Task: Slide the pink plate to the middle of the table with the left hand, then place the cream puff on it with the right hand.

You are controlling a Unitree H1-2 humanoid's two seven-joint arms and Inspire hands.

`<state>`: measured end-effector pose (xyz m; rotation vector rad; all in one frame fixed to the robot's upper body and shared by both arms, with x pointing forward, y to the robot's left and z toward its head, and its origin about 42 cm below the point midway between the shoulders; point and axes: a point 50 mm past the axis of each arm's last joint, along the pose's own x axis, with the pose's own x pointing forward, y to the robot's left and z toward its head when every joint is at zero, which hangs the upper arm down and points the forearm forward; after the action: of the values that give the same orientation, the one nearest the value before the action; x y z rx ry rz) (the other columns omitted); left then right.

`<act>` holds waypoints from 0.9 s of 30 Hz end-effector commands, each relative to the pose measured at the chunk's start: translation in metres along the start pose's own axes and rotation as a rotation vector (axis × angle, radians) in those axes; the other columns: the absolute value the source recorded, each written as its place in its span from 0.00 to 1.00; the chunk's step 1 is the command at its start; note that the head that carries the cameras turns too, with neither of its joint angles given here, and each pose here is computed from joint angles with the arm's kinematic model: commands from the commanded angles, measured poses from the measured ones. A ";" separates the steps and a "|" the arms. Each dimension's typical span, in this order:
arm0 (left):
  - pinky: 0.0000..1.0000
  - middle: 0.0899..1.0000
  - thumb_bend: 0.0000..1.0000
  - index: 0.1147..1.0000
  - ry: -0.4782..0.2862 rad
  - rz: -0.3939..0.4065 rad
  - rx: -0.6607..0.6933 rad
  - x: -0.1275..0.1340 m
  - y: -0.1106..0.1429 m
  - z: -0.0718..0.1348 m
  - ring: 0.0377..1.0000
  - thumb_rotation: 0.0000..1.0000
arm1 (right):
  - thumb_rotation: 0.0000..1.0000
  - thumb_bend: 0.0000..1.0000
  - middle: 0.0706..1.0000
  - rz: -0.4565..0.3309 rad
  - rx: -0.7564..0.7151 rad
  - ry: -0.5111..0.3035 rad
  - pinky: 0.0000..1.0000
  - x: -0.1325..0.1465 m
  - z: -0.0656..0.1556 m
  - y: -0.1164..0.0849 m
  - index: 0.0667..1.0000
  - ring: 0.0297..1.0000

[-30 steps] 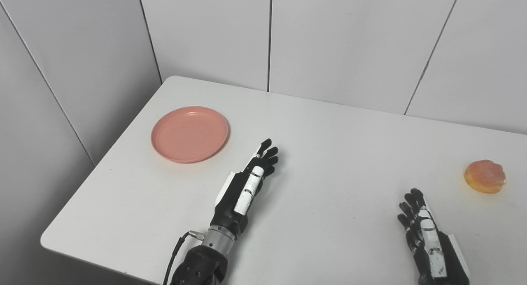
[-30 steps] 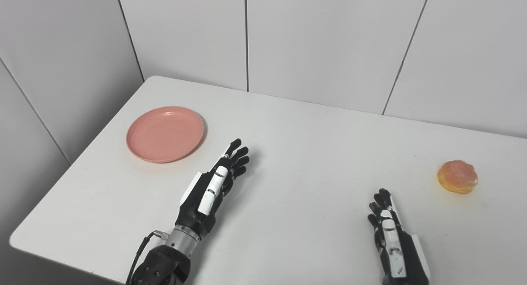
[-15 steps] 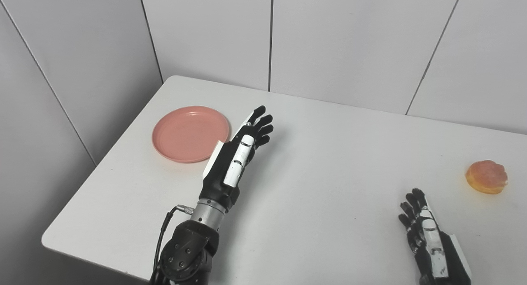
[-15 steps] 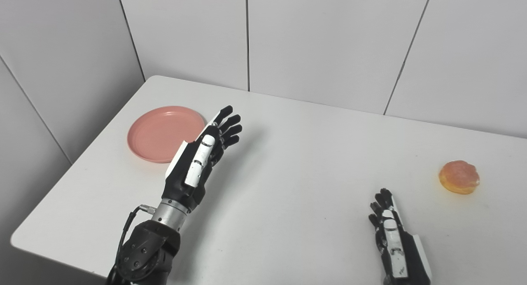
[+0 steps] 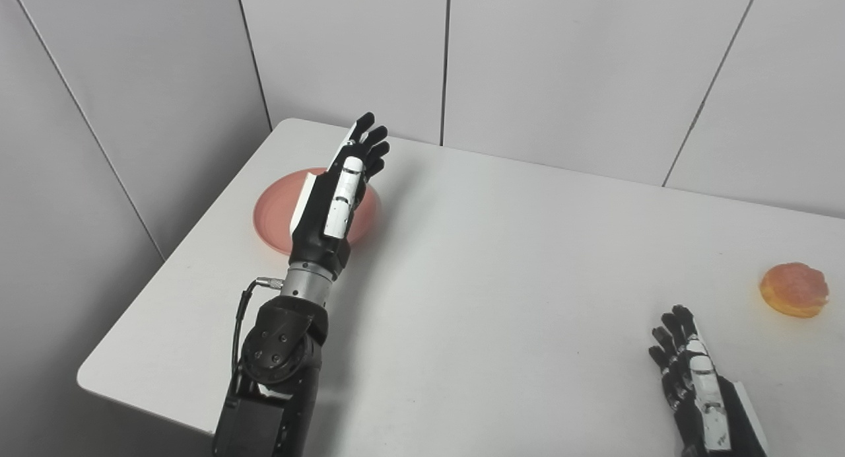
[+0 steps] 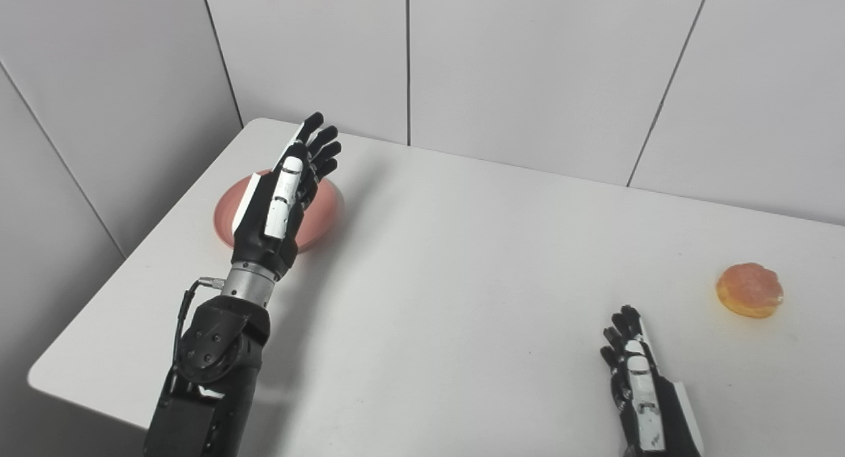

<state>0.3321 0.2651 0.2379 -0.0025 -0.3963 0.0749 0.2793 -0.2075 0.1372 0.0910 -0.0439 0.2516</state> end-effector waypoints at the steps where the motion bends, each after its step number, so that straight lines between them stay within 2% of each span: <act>1: 0.96 0.93 0.46 0.91 -0.101 0.009 0.005 0.016 0.005 0.018 0.92 1.00 | 1.00 0.16 1.00 0.015 -0.003 -0.041 1.00 0.005 0.012 0.000 1.00 1.00; 8: 0.94 0.92 0.45 0.91 -0.110 0.074 0.018 0.028 0.022 0.026 0.91 1.00 | 1.00 0.14 1.00 0.027 0.007 -0.044 1.00 0.005 0.012 0.000 1.00 1.00; 11: 0.97 0.93 0.47 0.91 -0.107 0.103 0.034 0.034 0.035 0.029 0.93 1.00 | 1.00 0.13 1.00 0.017 0.009 -0.042 1.00 0.006 0.013 0.001 1.00 1.00; 20: 0.93 0.92 0.44 0.91 -0.121 0.197 0.055 0.050 0.073 0.023 0.91 1.00 | 1.00 0.12 1.00 0.025 -0.005 -0.053 1.00 0.006 0.012 0.000 1.00 1.00; 27: 0.94 0.92 0.45 0.91 -0.110 0.248 0.069 0.057 0.096 0.020 0.92 1.00 | 1.00 0.12 1.00 0.015 0.018 -0.046 1.00 0.005 0.014 0.000 1.00 1.00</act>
<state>0.3652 0.3582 0.2479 0.0027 -0.3860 0.3231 0.2803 -0.2084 0.1376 0.1018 -0.0420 0.2555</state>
